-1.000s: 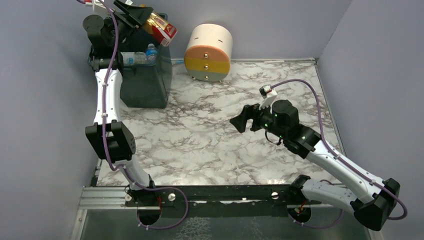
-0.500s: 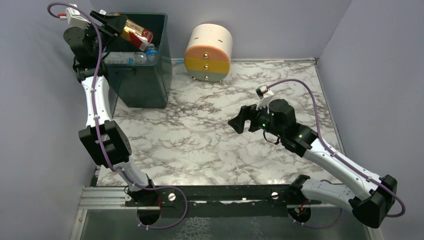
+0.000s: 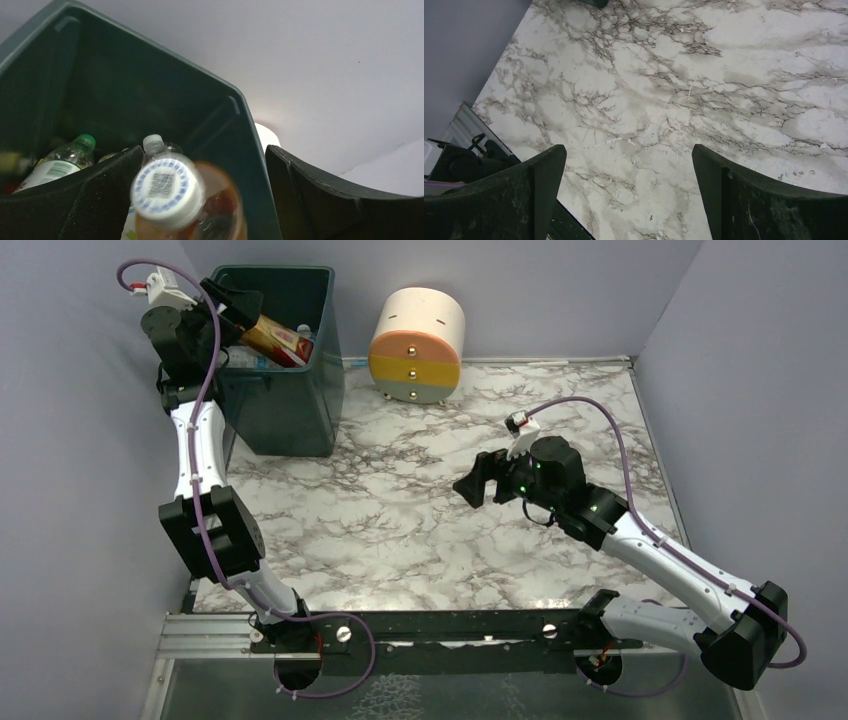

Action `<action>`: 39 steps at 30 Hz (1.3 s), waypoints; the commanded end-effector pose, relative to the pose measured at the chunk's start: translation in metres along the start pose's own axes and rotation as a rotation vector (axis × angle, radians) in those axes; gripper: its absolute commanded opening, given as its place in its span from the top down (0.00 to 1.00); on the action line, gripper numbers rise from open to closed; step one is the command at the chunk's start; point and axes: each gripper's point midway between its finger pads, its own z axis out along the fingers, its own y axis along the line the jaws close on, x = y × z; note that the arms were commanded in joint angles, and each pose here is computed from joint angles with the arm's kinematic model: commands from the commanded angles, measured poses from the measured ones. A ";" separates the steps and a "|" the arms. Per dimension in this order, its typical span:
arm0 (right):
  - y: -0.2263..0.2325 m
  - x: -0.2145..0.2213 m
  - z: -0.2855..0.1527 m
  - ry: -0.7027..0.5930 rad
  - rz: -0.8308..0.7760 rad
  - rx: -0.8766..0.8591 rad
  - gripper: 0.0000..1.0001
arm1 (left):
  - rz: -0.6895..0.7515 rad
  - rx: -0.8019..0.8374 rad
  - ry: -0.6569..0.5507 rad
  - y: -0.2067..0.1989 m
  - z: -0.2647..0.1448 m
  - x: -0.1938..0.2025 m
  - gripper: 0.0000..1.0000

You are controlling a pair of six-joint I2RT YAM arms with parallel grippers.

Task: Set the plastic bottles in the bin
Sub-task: Place the plastic bottle in the trash bin, then reset both arms

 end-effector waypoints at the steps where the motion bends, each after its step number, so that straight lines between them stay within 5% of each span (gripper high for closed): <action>1: 0.009 -0.016 0.000 -0.060 -0.030 -0.034 0.01 | 0.048 -0.017 -0.011 -0.006 -0.007 0.003 0.01; 30: -0.074 -0.016 -0.010 -0.160 0.038 0.243 0.01 | 0.276 -0.107 -0.091 -0.077 -0.123 -0.022 0.01; 39: -0.177 -0.020 -0.047 -0.328 0.097 0.525 0.01 | 0.213 -0.023 -0.017 -0.079 -0.161 0.040 0.01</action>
